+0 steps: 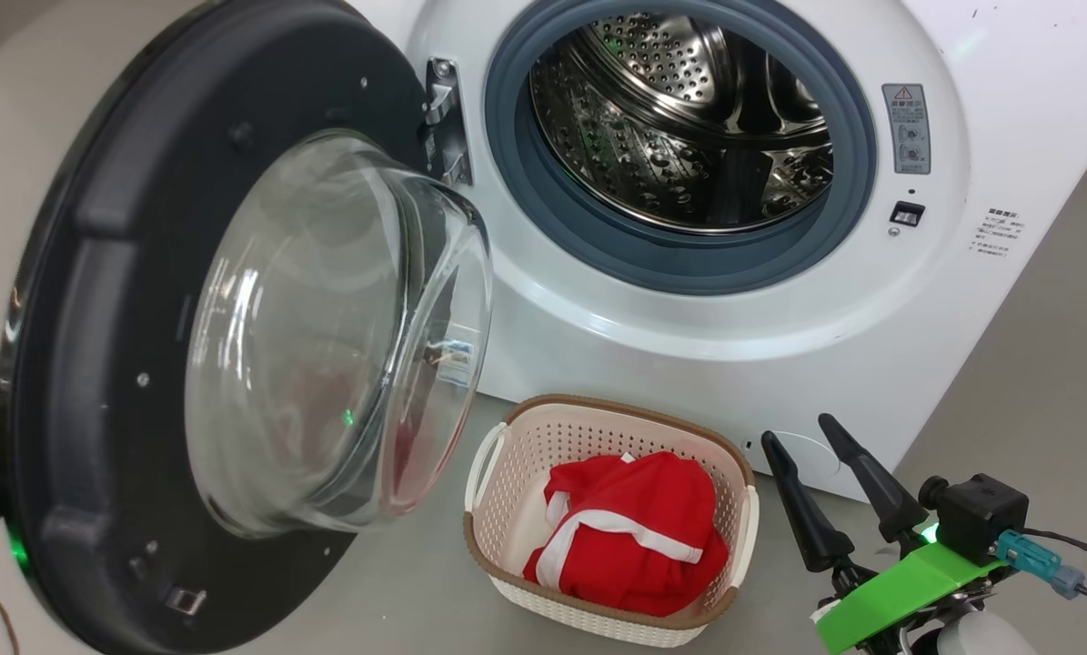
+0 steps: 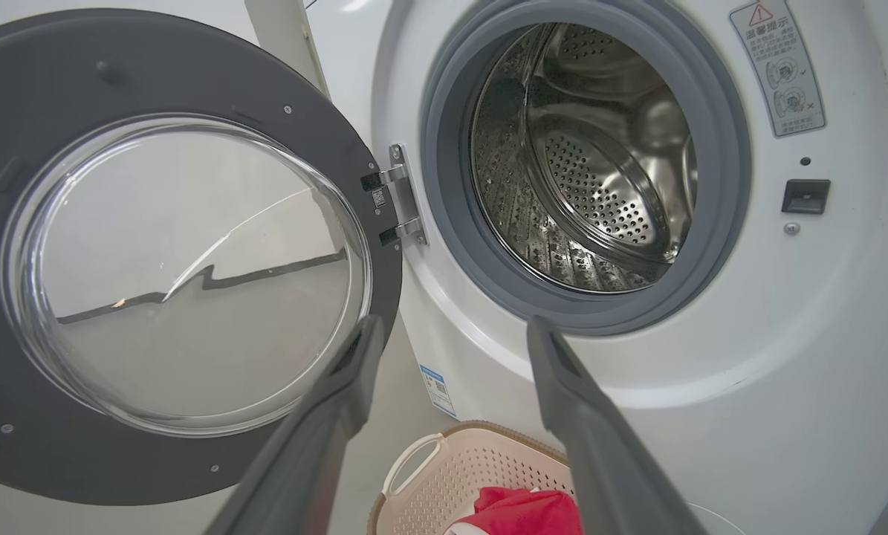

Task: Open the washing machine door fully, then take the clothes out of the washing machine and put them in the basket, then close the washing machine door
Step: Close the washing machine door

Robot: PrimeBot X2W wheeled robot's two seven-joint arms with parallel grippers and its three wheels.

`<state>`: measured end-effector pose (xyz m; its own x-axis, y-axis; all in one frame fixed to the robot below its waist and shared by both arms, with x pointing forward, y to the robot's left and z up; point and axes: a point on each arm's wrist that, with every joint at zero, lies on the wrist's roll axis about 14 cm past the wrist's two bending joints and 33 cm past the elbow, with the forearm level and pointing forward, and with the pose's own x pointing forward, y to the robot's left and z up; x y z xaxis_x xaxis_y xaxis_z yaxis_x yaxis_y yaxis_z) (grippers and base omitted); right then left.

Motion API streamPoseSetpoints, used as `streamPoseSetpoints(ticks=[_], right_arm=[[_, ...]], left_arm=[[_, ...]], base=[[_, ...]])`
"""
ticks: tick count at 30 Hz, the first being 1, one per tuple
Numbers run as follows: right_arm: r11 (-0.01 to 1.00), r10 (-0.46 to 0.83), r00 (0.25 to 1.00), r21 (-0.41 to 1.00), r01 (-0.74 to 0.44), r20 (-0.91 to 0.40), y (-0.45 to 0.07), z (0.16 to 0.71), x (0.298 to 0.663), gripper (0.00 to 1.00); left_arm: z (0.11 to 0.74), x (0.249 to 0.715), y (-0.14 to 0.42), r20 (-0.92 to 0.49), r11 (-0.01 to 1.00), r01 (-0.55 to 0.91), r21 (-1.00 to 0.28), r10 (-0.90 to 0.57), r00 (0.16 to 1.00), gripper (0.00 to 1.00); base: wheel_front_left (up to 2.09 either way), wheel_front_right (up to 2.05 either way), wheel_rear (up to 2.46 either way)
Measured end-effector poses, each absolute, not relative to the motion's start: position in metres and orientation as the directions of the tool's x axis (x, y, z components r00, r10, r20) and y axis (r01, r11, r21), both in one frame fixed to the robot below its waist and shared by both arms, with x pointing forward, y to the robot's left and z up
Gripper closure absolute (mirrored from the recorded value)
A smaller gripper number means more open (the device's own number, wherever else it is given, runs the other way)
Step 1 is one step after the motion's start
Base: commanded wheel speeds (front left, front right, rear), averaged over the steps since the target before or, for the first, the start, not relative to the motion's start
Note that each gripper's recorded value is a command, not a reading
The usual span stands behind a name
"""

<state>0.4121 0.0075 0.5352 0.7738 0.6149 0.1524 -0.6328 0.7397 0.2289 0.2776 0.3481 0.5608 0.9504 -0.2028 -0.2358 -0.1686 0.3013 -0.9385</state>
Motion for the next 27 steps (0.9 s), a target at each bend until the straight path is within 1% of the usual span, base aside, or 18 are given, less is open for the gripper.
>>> streamPoseSetpoints(ticks=[9,22,27], right_arm=[[0.735,0.619,0.77,0.231,-0.638,0.157,0.011,0.537,0.411,0.0],[0.726,0.628,0.763,0.236,-0.646,0.155,0.016,0.536,0.411,0.0],[0.724,0.631,0.761,0.237,-0.648,0.154,0.017,0.535,0.411,0.0]], left_arm=[[0.566,0.276,0.336,-0.215,0.309,-0.138,-0.941,-0.231,0.949,1.0],[0.565,0.275,0.352,-0.221,0.352,-0.162,-0.922,-0.135,0.966,1.0],[0.579,0.279,0.368,-0.182,0.382,-0.147,-0.912,-0.058,0.982,1.0]], base=[[0.0,0.0,0.0],[0.0,0.0,0.0],[0.0,0.0,0.0]])
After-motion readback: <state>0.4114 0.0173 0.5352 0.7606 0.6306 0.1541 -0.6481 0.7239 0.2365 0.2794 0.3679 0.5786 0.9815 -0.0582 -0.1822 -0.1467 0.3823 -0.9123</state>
